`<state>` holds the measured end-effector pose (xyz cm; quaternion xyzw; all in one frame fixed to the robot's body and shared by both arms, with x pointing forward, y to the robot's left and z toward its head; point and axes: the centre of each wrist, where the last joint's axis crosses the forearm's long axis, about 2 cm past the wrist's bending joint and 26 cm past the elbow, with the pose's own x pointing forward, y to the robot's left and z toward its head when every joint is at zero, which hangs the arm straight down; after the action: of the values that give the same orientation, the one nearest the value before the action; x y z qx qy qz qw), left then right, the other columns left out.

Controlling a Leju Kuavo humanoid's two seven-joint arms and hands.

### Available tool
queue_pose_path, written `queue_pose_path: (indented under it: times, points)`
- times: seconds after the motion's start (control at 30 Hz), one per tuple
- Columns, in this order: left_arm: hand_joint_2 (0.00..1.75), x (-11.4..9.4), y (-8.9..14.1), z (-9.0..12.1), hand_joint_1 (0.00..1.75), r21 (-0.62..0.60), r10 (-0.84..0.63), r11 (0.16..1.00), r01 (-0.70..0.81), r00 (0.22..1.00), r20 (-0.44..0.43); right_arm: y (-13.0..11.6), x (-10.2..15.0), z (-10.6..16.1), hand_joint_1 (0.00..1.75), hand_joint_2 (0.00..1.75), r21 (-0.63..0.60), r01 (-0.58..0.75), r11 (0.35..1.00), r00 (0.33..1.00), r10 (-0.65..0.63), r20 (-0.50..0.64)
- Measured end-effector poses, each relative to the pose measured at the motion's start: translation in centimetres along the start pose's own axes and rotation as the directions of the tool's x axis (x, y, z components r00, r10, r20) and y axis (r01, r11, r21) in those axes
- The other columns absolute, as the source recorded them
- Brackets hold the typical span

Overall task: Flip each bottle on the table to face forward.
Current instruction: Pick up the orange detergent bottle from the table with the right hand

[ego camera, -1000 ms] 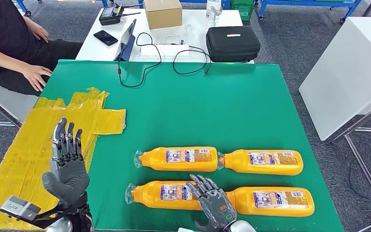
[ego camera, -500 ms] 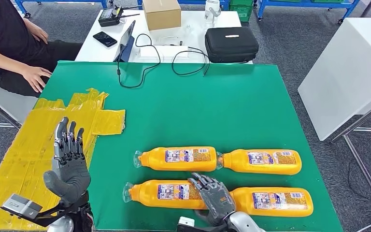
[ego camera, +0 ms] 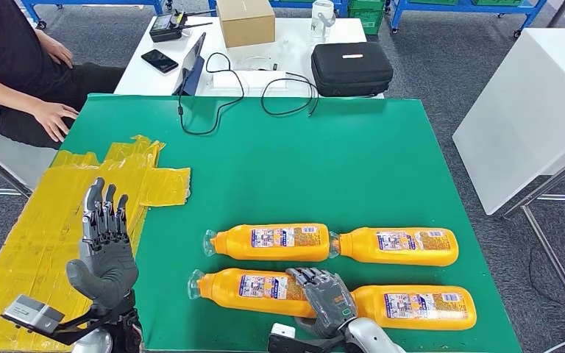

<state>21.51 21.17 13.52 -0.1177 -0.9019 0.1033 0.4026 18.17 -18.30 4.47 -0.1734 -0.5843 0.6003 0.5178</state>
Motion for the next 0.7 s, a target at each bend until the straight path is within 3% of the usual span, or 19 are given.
queue_pose_path:
  times: [0.27, 0.43, 0.5, 0.6, 0.7]
  points:
    - [0.00, 0.0, 0.0, -0.1, 0.00, 0.007, 0.008, 1.000, -0.008, 1.000, 0.004, -0.1, -0.1, -0.1, 1.75, 1.75, -0.033, 0.079, 0.996, 0.996, -0.078, 0.034]
    - [0.00, 0.0, 0.0, -0.1, 0.00, 0.048, 0.009, 0.999, -0.010, 1.000, 0.010, -0.6, 1.5, 0.1, 1.75, 1.75, -0.161, 0.220, 0.962, 0.967, -0.193, 0.169]
    - [0.00, -0.1, 0.0, -0.1, 0.00, 0.099, -0.015, 0.995, 0.015, 1.000, -0.003, -1.4, 2.8, 0.2, 1.75, 1.75, -0.233, 0.315, 0.920, 0.932, -0.253, 0.259]
    - [0.00, -0.4, 0.2, 0.3, 0.00, 0.190, -0.072, 0.978, 0.083, 0.995, -0.064, -3.9, 4.5, 0.6, 1.75, 1.75, -0.356, 0.471, 0.807, 0.857, -0.323, 0.401]
    - [0.00, -0.7, 0.3, 0.6, 0.00, 0.216, -0.081, 0.971, 0.099, 0.993, -0.091, -5.8, 5.3, 1.2, 1.75, 1.75, -0.417, 0.520, 0.746, 0.831, -0.329, 0.448]
